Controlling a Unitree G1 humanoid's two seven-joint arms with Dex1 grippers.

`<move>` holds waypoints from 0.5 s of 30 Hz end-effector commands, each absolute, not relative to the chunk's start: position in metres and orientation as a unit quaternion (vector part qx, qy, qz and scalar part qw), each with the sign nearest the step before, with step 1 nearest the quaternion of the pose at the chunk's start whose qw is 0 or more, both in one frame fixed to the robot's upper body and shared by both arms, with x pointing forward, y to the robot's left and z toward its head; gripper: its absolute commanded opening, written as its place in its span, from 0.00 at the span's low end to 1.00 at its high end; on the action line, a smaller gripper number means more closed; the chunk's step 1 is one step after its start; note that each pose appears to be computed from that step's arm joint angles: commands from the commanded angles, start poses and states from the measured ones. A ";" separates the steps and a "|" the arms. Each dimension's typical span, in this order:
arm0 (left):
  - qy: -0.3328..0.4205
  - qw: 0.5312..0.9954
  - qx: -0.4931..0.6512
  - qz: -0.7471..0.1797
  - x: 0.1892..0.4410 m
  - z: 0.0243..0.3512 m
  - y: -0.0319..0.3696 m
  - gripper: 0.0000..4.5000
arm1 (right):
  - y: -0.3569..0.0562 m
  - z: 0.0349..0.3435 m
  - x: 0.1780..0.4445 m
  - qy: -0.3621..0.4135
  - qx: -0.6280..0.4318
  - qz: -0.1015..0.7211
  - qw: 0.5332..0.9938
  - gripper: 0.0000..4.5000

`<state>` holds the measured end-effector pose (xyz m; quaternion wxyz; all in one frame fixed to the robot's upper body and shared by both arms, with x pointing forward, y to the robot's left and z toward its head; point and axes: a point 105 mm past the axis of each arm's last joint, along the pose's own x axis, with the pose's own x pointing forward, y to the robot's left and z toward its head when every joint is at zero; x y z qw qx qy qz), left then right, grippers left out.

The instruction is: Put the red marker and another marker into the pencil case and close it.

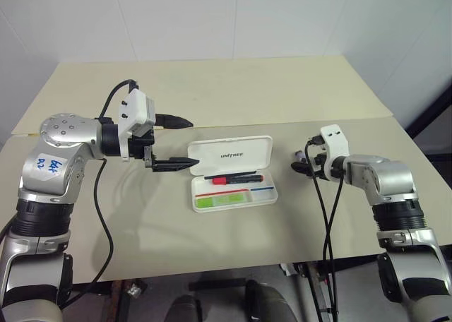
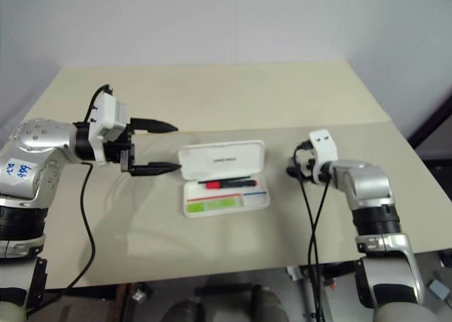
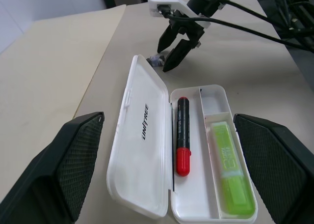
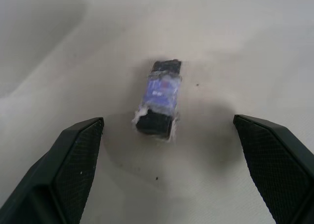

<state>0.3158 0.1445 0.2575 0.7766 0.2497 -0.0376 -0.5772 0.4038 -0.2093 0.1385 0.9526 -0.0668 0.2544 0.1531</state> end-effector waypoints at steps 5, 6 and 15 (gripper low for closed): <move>-0.077 0.776 0.265 -0.568 0.312 0.276 0.146 1.00 | -0.205 0.151 0.410 0.229 -0.069 0.157 0.958 0.70; -0.078 0.776 0.265 -0.567 0.312 0.276 0.146 1.00 | -0.205 0.151 0.410 0.228 -0.069 0.157 0.958 0.63; -0.079 0.776 0.266 -0.566 0.313 0.274 0.146 1.00 | -0.208 0.151 0.410 0.225 -0.077 0.152 0.959 0.07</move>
